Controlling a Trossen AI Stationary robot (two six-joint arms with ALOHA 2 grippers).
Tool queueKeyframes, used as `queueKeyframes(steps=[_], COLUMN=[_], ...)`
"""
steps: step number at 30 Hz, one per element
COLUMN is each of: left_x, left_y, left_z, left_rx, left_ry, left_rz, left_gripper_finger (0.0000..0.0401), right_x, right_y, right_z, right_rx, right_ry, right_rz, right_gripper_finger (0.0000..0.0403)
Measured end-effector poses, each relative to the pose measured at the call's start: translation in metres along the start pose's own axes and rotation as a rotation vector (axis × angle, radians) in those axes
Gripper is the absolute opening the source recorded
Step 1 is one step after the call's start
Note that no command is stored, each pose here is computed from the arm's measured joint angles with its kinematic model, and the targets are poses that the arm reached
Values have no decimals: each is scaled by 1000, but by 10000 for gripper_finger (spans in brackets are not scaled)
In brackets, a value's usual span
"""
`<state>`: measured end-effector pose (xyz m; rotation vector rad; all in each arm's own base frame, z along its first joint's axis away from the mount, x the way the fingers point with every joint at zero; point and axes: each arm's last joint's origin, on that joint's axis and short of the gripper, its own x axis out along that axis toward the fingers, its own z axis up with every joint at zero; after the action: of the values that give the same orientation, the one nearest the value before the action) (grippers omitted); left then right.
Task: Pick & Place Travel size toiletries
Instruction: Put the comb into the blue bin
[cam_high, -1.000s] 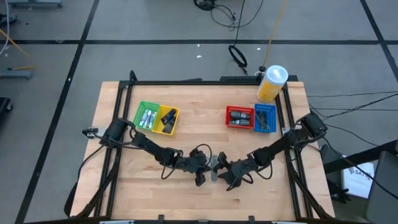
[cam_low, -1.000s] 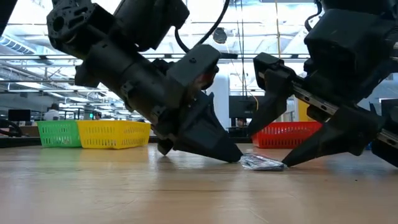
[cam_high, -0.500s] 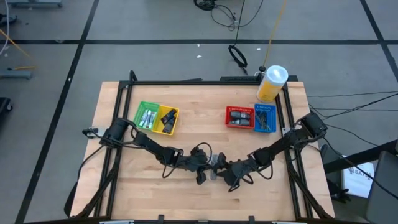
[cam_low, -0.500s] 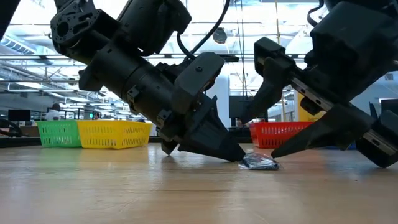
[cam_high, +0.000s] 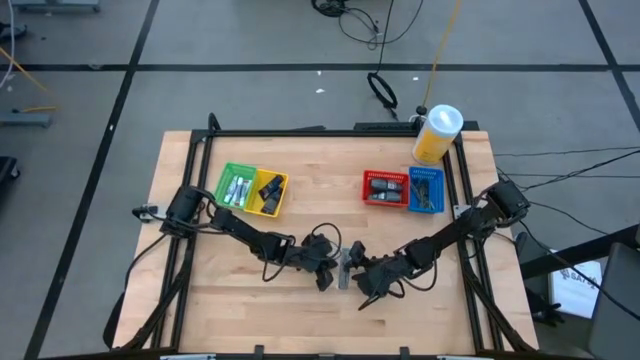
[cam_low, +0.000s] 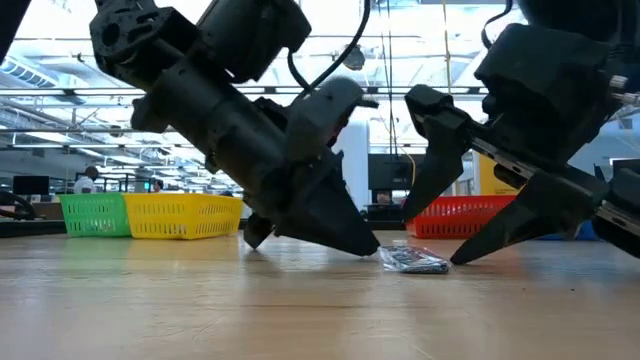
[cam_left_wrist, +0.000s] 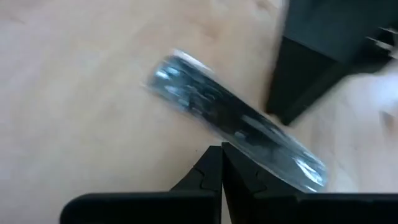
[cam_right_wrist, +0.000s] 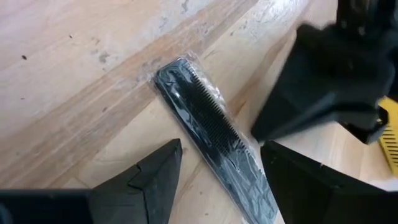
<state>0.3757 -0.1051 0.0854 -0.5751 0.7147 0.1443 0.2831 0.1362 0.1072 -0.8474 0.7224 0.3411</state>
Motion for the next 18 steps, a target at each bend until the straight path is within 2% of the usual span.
queueKeyframes(steps=[4, 13, 18], left_x=[5, 9, 8], left_y=[9, 14, 11], left_z=[-3, 2, 1], left_rx=[-1, 50, 62], left_ry=[5, -39, -51], left_rz=[66, 74, 70], left_gripper_finger=[2, 4, 2], right_x=[3, 9, 9], right_y=[-4, -15, -17], right_z=[-4, -7, -6], right_rx=[-21, -40, -55], right_ry=[14, -11, 6], right_rz=[-3, -38, -101], right_gripper_finger=[218, 217, 217])
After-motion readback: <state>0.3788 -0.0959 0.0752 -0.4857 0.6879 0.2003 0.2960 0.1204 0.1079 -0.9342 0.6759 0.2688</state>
